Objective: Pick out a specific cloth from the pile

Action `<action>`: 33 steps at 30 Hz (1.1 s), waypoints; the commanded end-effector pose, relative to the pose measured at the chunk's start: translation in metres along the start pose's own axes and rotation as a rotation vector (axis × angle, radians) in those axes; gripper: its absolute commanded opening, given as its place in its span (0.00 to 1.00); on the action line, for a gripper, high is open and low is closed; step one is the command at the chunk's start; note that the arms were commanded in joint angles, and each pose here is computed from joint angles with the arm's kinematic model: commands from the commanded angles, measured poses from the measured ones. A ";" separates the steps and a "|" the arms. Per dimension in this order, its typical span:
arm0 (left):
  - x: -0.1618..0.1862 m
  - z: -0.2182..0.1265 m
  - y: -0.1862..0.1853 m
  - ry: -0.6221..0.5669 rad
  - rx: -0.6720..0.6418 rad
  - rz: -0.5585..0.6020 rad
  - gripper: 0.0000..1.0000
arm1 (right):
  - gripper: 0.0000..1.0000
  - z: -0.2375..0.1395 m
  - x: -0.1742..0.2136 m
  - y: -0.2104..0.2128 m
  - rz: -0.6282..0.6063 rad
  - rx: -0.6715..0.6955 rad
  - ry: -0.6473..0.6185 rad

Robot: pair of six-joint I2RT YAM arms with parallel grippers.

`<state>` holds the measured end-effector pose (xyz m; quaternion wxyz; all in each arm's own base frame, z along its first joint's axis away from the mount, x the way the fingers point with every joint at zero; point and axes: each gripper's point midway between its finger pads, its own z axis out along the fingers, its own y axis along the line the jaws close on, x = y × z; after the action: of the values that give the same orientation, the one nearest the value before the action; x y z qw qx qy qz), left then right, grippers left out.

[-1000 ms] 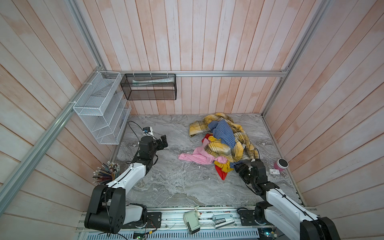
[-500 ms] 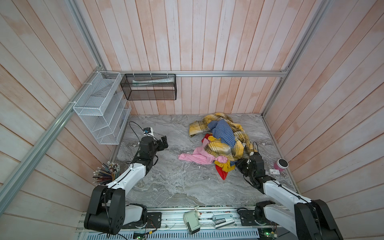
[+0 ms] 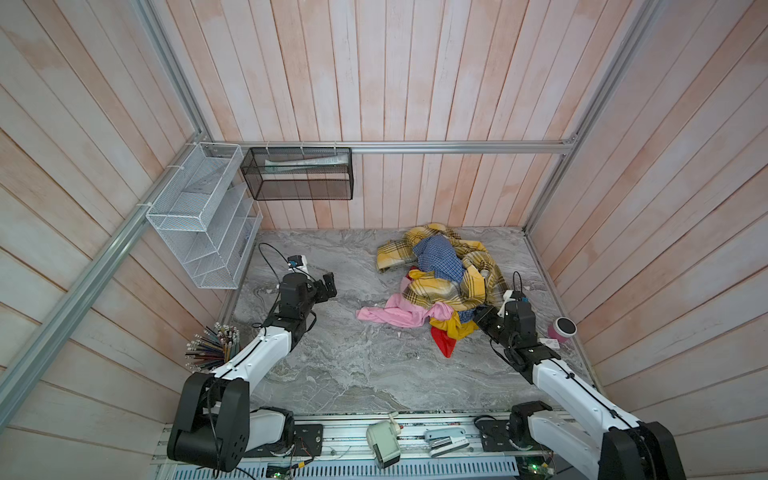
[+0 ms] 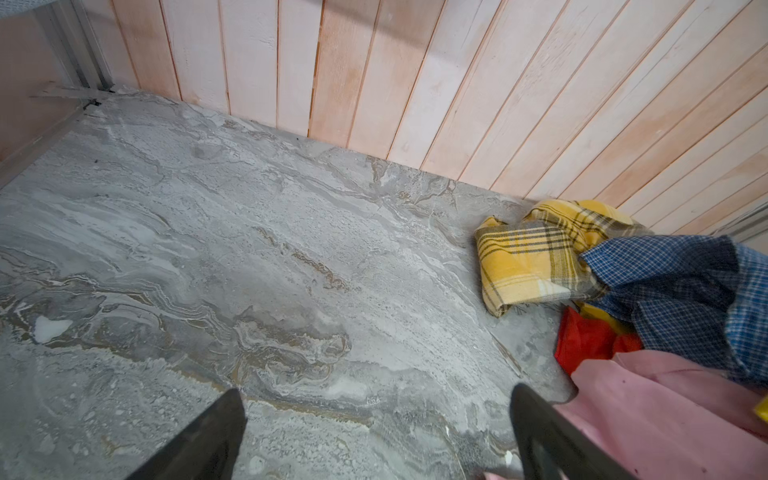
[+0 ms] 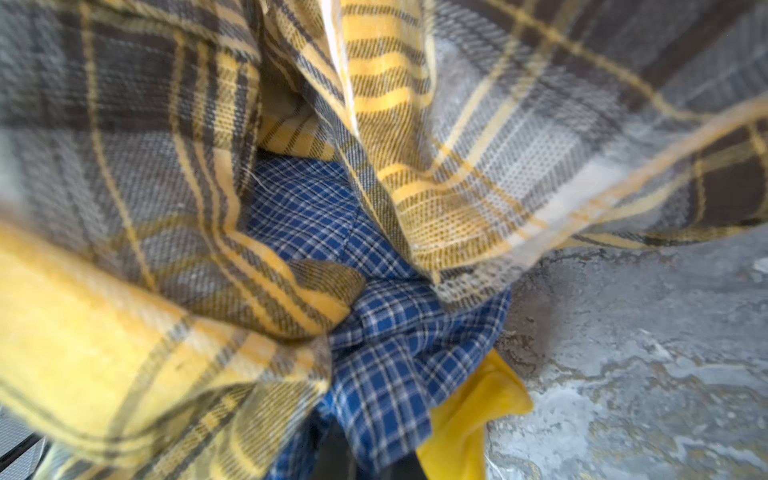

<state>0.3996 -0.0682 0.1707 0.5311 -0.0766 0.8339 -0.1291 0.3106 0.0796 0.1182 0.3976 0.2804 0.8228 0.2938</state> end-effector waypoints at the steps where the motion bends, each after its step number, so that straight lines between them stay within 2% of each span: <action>1: -0.003 -0.003 -0.007 -0.007 0.027 0.008 1.00 | 0.02 -0.002 -0.009 0.008 -0.037 0.015 -0.014; 2: -0.003 -0.003 -0.008 -0.006 0.028 0.011 1.00 | 0.16 -0.002 -0.009 0.007 -0.038 0.025 -0.013; 3: -0.003 -0.003 -0.008 -0.007 0.028 0.013 1.00 | 0.26 -0.002 -0.009 0.005 -0.035 0.035 -0.012; 5: -0.001 -0.002 -0.008 -0.001 0.025 0.014 1.00 | 0.35 -0.001 -0.007 0.003 -0.037 0.044 -0.003; 7: 0.000 -0.002 -0.008 0.001 0.023 0.012 1.00 | 0.48 0.001 -0.005 0.002 -0.039 0.052 0.004; 8: 0.001 -0.002 -0.008 0.005 0.026 0.015 1.00 | 0.52 0.001 -0.005 0.002 -0.040 0.052 0.007; 13: 0.002 -0.002 -0.009 0.010 0.027 0.018 1.00 | 0.55 0.004 -0.002 0.010 -0.043 0.010 0.009; 16: 0.003 -0.002 -0.010 0.014 0.026 0.022 1.00 | 0.53 0.006 0.003 0.006 -0.039 0.026 0.029; 19: 0.004 -0.002 -0.012 0.015 0.026 0.027 1.00 | 0.37 0.007 0.006 -0.004 -0.029 0.063 0.031; 21: 0.004 -0.002 -0.012 0.015 0.025 0.029 1.00 | 0.29 0.007 0.005 -0.003 -0.016 0.044 0.014; 25: 0.005 0.000 -0.014 0.021 0.030 0.028 1.00 | 0.02 0.005 0.002 0.006 -0.009 -0.012 -0.006; 33: 0.008 0.002 -0.018 0.029 0.037 0.039 1.00 | 0.00 -0.020 -0.024 0.029 -0.092 -0.015 -0.093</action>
<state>0.3958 -0.0844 0.1682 0.5246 -0.0577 0.8380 -0.1387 0.3070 0.0819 0.1254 0.4063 0.2656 0.8303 0.2738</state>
